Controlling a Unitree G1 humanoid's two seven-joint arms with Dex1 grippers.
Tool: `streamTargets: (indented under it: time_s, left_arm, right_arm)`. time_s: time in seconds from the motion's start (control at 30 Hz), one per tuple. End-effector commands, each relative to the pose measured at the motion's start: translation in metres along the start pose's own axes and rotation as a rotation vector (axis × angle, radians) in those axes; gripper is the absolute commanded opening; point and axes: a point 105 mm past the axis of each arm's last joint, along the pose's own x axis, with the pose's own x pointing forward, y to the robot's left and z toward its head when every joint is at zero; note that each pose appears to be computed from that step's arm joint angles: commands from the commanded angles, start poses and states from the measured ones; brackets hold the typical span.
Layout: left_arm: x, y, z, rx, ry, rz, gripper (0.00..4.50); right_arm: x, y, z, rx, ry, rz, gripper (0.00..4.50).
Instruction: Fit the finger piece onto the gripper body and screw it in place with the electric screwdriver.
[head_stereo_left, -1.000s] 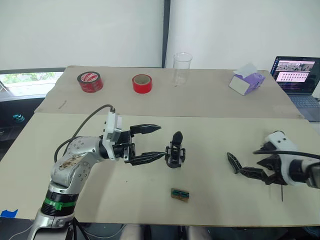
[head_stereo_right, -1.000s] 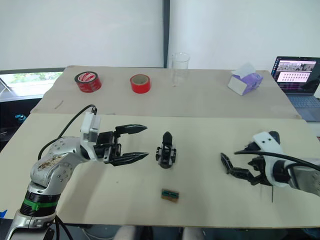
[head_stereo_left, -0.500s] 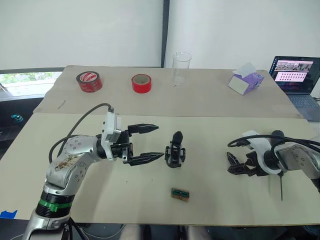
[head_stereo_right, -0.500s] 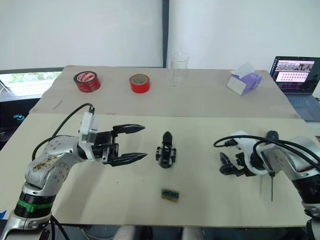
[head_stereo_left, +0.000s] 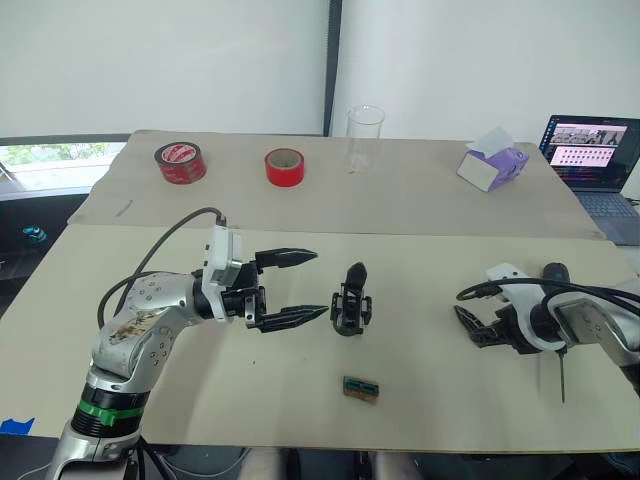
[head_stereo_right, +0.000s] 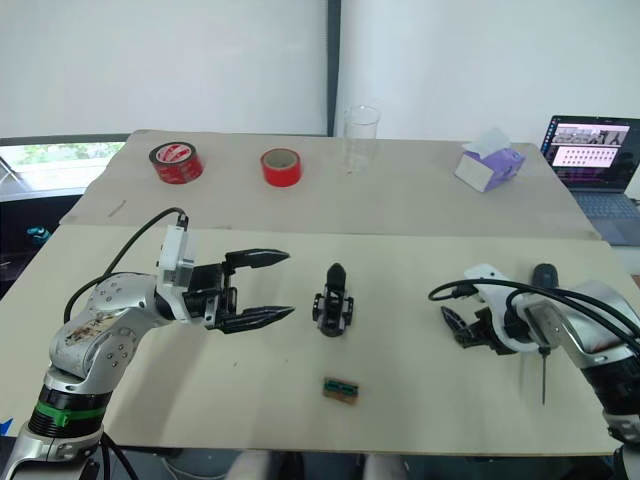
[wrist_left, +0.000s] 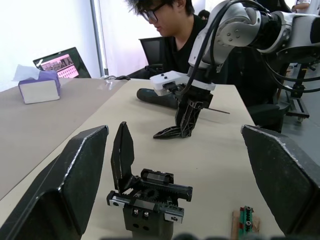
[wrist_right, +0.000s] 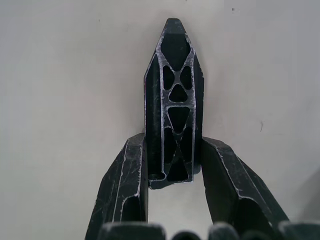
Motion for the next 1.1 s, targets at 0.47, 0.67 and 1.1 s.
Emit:
streamTargets:
  time_s: [0.47, 0.67, 1.1]
  left_arm:
    - [0.071, 0.070, 0.054, -0.305, -0.433, 0.345, 4.50]
    - [0.085, 0.061, 0.054, -0.318, -0.432, 0.290, 4.50]
    - [0.094, 0.054, 0.051, -0.352, -0.463, 0.274, 1.33]
  right_arm:
    - [-0.094, 0.110, 0.162, -0.542, -1.172, -0.328, 1.10]
    - [-0.086, 0.128, 0.166, -0.611, -1.194, -0.289, 1.10]
    - [-0.087, 0.128, 0.169, -0.646, -1.199, -0.309, 1.10]
